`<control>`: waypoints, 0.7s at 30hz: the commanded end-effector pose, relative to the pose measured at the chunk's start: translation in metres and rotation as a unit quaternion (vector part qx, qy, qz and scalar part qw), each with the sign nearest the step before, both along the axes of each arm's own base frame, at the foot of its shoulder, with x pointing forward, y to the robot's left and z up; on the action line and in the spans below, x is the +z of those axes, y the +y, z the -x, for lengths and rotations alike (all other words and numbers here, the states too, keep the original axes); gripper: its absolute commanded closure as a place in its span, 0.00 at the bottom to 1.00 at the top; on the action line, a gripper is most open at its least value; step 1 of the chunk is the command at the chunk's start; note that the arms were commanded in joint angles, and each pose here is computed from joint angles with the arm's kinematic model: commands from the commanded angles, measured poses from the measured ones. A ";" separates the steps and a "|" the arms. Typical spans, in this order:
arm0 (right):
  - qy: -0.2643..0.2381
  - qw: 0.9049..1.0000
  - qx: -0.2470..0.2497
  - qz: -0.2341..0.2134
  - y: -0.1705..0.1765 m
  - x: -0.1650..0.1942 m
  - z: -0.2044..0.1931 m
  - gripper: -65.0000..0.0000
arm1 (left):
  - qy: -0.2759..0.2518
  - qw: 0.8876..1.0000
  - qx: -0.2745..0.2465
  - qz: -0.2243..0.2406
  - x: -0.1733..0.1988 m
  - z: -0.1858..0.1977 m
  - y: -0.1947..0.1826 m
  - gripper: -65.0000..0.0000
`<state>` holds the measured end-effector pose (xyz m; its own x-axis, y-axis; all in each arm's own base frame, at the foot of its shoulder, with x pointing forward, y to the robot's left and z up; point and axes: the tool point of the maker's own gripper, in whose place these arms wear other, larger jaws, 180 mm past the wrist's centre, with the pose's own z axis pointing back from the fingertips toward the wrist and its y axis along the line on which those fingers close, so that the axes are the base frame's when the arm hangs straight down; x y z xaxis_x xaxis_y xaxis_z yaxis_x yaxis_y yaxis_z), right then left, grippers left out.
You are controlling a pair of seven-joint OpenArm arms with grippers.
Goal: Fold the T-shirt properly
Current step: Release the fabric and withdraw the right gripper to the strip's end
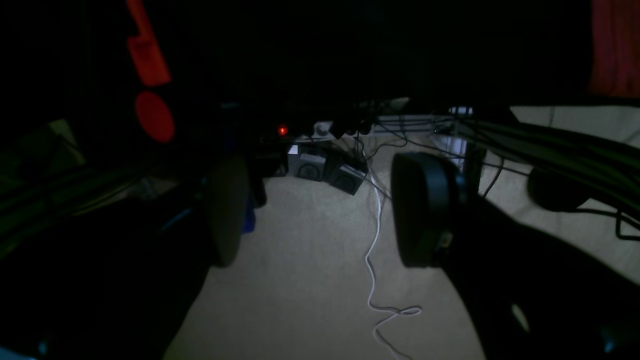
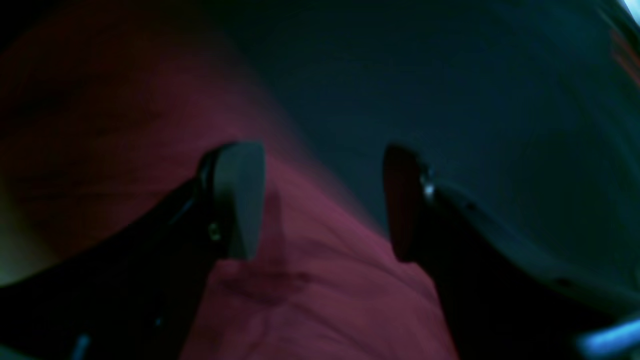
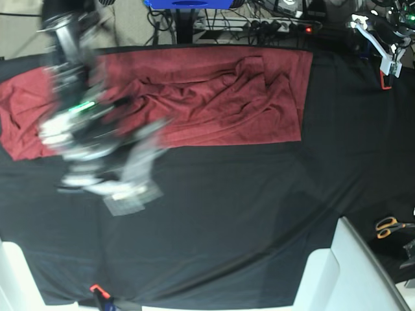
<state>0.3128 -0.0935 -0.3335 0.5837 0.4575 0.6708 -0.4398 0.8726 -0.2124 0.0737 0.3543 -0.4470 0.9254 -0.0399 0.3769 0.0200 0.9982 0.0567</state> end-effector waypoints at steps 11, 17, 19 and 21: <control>0.063 0.976 -0.206 -0.037 -0.229 -0.061 -0.024 0.97 | -0.025 1.000 -0.004 -0.008 0.010 -0.017 0.005 0.34; 0.081 0.955 -0.260 -0.120 -0.282 -0.086 -0.044 0.97 | -0.022 1.000 -0.005 -0.010 0.010 -0.014 0.007 0.34; 0.074 0.951 -0.269 -0.134 -0.292 -0.083 -0.050 0.88 | -0.022 1.000 -0.004 -0.011 0.010 -0.014 0.007 0.34; 0.069 0.950 -0.271 -0.137 -0.297 -0.079 -0.054 0.72 | -0.022 1.000 -0.004 -0.011 0.011 -0.014 0.007 0.34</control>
